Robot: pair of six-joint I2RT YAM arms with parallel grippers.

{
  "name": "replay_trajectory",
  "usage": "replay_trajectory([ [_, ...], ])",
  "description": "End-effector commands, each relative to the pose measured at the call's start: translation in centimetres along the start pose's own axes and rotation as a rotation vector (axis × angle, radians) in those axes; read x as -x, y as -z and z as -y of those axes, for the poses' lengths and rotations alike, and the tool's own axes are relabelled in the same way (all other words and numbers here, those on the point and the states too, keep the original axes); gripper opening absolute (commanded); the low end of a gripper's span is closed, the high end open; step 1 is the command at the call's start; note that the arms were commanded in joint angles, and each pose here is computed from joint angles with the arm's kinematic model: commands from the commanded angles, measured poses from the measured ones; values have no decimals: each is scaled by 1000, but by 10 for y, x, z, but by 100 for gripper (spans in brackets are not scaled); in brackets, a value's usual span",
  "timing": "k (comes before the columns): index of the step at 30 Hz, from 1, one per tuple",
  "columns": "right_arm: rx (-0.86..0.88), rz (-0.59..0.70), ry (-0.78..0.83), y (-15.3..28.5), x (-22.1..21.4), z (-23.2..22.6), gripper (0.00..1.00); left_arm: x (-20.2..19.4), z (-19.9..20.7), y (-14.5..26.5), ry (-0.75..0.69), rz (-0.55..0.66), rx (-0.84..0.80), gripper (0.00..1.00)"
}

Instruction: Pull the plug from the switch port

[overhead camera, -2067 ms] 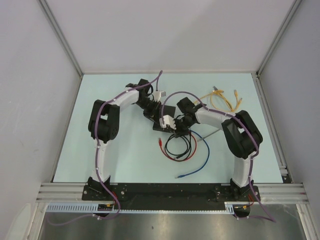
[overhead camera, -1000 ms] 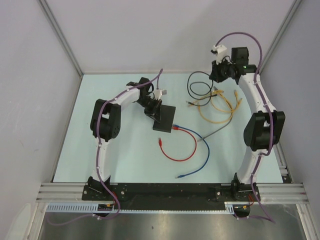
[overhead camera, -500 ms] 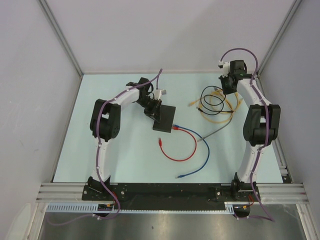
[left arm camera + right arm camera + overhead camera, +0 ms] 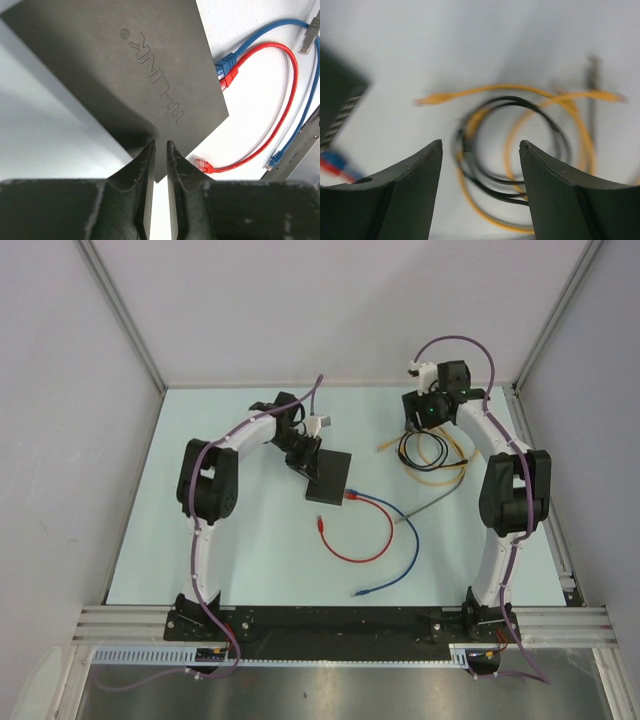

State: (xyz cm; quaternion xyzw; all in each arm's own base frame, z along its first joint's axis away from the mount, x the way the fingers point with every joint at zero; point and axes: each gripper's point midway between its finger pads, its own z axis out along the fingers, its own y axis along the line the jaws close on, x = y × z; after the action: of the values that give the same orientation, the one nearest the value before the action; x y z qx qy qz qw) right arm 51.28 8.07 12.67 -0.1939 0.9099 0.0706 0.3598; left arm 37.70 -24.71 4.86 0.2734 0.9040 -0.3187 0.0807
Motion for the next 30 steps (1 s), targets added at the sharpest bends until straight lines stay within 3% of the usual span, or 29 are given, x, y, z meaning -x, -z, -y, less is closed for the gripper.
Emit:
replay_trajectory([
  [1,371,151,128,37,32,-97,69,34,7,49,-86,137,57,22],
  [6,625,24,95,26,-13,-164,66,25,-1,65,-38,154,93,23],
  [9,647,-24,83,13,-26,-184,52,10,-13,63,-4,124,135,20],
  [10,616,-56,85,0,-34,-183,34,6,-16,62,3,118,148,18],
  [13,594,-102,110,-21,-46,-191,8,-10,-23,57,28,92,164,11],
  [24,626,-103,141,-60,-34,-237,6,-23,-28,50,39,69,174,10],
  [30,589,-76,152,-56,-23,-229,7,-18,-23,52,36,82,152,12],
])
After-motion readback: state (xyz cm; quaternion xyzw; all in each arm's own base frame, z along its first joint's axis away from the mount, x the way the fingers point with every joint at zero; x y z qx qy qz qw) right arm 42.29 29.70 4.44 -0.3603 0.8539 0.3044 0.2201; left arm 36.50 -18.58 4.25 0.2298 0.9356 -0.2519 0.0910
